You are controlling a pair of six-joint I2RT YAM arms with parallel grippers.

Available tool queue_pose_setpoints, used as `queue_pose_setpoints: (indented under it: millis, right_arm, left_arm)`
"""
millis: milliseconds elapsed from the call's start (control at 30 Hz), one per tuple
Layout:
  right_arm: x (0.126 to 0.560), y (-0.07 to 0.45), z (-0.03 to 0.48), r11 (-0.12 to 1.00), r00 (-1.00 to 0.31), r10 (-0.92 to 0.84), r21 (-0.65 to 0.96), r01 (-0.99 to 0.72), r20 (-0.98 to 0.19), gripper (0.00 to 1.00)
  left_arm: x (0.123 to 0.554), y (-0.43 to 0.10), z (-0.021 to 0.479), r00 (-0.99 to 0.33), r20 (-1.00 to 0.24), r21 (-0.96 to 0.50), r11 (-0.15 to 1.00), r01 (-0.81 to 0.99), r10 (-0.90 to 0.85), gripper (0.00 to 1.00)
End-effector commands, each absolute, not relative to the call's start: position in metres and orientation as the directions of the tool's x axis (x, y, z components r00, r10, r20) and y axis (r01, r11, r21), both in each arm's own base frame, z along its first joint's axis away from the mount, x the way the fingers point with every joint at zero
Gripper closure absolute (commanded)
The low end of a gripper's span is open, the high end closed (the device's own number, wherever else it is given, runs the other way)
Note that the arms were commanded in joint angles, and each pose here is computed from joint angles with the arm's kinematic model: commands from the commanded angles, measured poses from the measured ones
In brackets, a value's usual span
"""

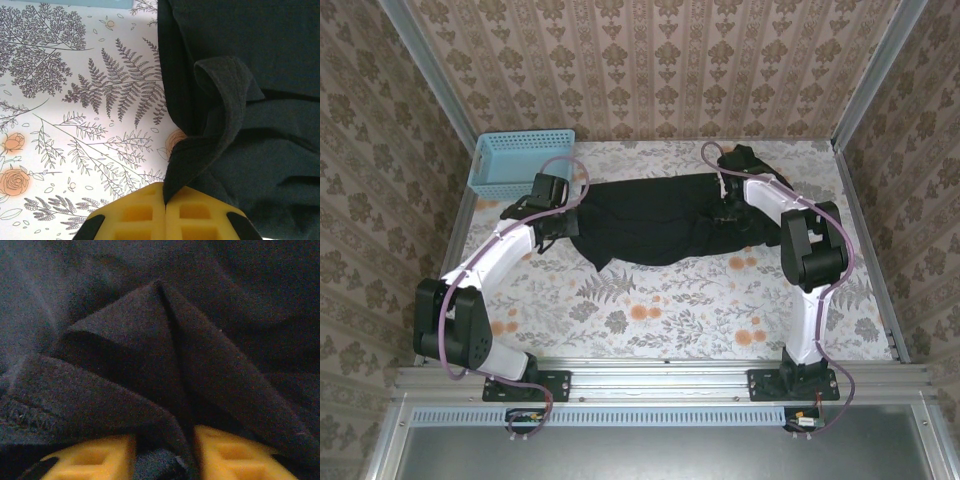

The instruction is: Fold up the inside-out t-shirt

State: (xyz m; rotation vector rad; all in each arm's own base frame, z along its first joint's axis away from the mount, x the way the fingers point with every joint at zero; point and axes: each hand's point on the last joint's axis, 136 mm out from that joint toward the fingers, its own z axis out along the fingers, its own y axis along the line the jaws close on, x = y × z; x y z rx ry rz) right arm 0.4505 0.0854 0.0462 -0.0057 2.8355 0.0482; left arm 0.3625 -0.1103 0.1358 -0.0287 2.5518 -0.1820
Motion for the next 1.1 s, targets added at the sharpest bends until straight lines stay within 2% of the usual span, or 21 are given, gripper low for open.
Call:
queue_pose_setpoints:
  millis: [0,100,200,300,500,600,733,933,1067]
  right_arm:
    - [0.452,0.081,0.074,1.000,-0.937,0.008,0.009,0.005,-0.349,0.73]
    - [0.452,0.071,0.097,0.999,-0.915,0.006,-0.035,0.022,-0.403,0.79]
    - [0.449,0.061,0.110,0.996,-0.903,0.001,-0.082,0.041,-0.429,0.92]
    - [0.444,0.048,0.125,0.988,-0.883,0.011,-0.131,0.082,-0.469,1.00]
    - [0.417,0.006,0.219,0.943,-0.757,0.074,-0.202,0.265,-0.649,1.00]
    - [0.394,-0.021,0.276,0.907,-0.664,0.122,-0.189,0.376,-0.737,1.00]
    - [0.361,-0.052,0.327,0.862,-0.566,0.179,-0.149,0.484,-0.805,1.00]
    - [0.327,-0.071,0.346,0.831,-0.460,0.299,-0.009,0.556,-0.836,1.00]
    - [0.336,-0.043,0.315,0.890,-0.527,0.357,0.109,0.443,-0.771,1.00]
  left_arm:
    - [0.358,-0.104,0.141,-0.827,-0.560,-0.125,0.992,0.026,-0.048,1.00]
    - [0.358,-0.102,0.140,-0.828,-0.558,-0.125,0.992,0.021,-0.053,1.00]
    - [0.357,-0.100,0.139,-0.826,-0.560,-0.126,0.992,0.016,-0.058,1.00]
    - [0.356,-0.095,0.140,-0.824,-0.563,-0.126,0.992,0.000,-0.071,1.00]
    - [0.351,-0.074,0.136,-0.821,-0.553,-0.153,0.986,-0.066,-0.141,1.00]
    - [0.349,-0.065,0.139,-0.806,-0.560,-0.194,0.976,-0.098,-0.193,1.00]
    - [0.345,-0.054,0.140,-0.778,-0.570,-0.255,0.957,-0.140,-0.266,1.00]
    - [0.336,-0.053,0.140,-0.726,-0.589,-0.371,0.917,-0.148,-0.356,1.00]
    - [0.333,-0.067,0.138,-0.741,-0.576,-0.421,0.902,-0.094,-0.346,1.00]
